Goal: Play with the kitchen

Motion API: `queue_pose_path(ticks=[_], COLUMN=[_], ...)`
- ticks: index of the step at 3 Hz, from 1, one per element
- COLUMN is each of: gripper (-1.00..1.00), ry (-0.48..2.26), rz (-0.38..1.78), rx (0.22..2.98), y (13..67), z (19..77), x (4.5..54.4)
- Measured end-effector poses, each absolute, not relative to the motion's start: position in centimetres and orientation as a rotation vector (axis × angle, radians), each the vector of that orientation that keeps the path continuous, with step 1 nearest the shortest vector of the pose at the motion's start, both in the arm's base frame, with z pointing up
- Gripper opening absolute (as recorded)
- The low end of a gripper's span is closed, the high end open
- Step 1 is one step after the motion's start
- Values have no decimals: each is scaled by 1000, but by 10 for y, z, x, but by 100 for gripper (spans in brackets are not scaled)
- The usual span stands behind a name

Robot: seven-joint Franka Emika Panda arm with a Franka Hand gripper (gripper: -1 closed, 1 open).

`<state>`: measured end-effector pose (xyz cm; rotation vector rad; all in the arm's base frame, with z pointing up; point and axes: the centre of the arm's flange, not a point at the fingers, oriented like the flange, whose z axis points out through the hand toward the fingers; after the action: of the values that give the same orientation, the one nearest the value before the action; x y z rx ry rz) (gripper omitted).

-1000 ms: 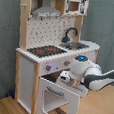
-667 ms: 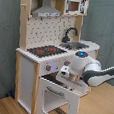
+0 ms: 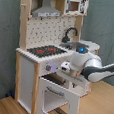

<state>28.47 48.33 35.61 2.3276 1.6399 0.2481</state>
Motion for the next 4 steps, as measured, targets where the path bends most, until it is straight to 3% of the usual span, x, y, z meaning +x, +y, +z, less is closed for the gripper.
queue_pose_path(ticks=[4], gripper=[100], ry=[1469], rz=[185], rx=[2157], y=[447], z=[422], x=[279])
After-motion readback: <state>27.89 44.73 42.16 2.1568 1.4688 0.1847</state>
